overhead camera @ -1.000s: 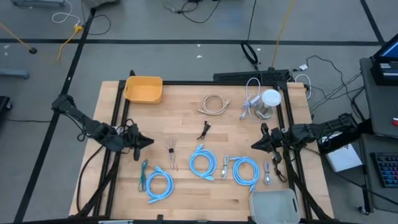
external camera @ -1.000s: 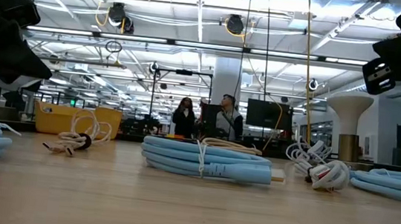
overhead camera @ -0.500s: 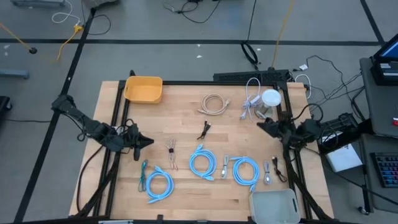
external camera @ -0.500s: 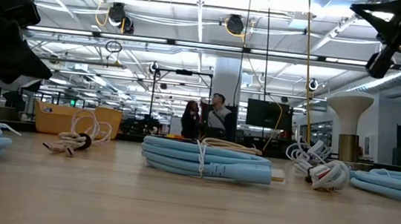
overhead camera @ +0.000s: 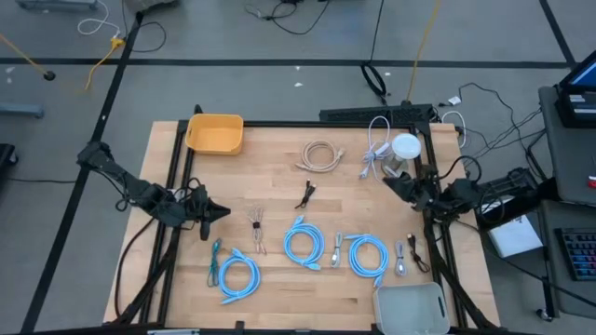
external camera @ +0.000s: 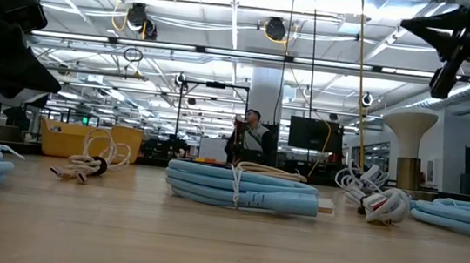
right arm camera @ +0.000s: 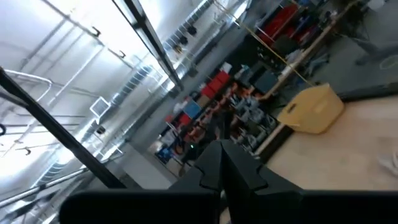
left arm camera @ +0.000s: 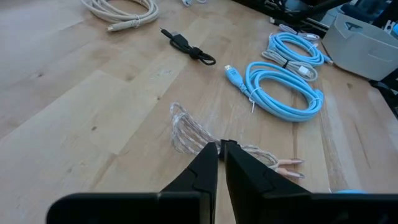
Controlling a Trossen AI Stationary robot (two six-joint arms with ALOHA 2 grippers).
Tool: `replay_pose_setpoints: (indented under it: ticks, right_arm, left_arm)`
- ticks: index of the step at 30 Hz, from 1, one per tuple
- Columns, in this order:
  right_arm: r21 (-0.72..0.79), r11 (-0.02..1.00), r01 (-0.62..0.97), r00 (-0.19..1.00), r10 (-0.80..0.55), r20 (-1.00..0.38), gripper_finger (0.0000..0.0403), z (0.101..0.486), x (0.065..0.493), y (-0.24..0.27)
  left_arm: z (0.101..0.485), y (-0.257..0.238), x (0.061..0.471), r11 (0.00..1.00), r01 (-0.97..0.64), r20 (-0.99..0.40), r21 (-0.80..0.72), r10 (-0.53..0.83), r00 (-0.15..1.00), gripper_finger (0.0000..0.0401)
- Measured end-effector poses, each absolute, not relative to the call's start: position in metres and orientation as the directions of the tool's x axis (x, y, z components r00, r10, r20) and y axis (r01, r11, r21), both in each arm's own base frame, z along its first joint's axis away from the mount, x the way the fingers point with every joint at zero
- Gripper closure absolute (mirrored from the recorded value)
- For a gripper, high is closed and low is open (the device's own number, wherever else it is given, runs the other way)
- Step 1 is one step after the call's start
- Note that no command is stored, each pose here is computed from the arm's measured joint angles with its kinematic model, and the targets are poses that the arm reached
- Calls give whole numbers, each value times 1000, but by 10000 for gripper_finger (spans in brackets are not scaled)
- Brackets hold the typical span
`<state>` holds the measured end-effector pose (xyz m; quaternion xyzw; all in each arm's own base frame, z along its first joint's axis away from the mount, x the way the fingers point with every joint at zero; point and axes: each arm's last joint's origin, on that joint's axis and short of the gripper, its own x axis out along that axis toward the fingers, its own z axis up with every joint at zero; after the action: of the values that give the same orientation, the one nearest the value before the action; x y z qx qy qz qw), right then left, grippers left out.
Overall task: Pick & Place USB Port
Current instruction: Put the gray hdmi cable into the yellow bin
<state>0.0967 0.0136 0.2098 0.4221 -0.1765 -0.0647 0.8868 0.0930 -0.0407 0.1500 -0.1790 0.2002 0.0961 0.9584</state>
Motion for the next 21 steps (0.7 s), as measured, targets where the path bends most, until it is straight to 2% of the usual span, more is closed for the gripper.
replay_pose_setpoints:
  ticks: [2, 4, 6, 8, 11, 15, 18, 21]
  right_arm:
    - [782, 623, -17, 938, -261, 228, 403, 207, 99, 14]
    - [783, 622, 4, 943, -262, 203, 403, 204, 101, 15]
    - [784, 620, 34, 940, -286, 185, 403, 203, 102, 15]
    - [792, 607, 67, 930, -325, 171, 403, 202, 104, 14]
    - [809, 578, 105, 906, -391, 162, 403, 201, 106, 13]
    - [813, 567, 136, 890, -431, 152, 403, 201, 108, 13]
    - [808, 570, 150, 891, -431, 139, 403, 199, 110, 13]
    - [817, 556, 153, 893, -432, 127, 403, 198, 112, 14]
  left_arm:
    - [151, -39, 93, 911, -307, -387, -277, 186, 903, 370]
    - [157, -34, 95, 860, -439, -291, -260, 363, 885, 370]
    - [164, -30, 97, 768, -522, -209, -371, 478, 853, 370]
    - [169, -28, 99, 708, -540, -167, -455, 527, 833, 370]
    - [177, -23, 104, 648, -493, -132, -581, 523, 842, 370]
    - [205, -16, 112, 582, -272, 11, -766, 435, 900, 370]
    - [258, -9, 109, 669, -149, 145, -728, 363, 921, 370]
    - [330, -3, 96, 824, -181, 171, -537, 316, 933, 371]
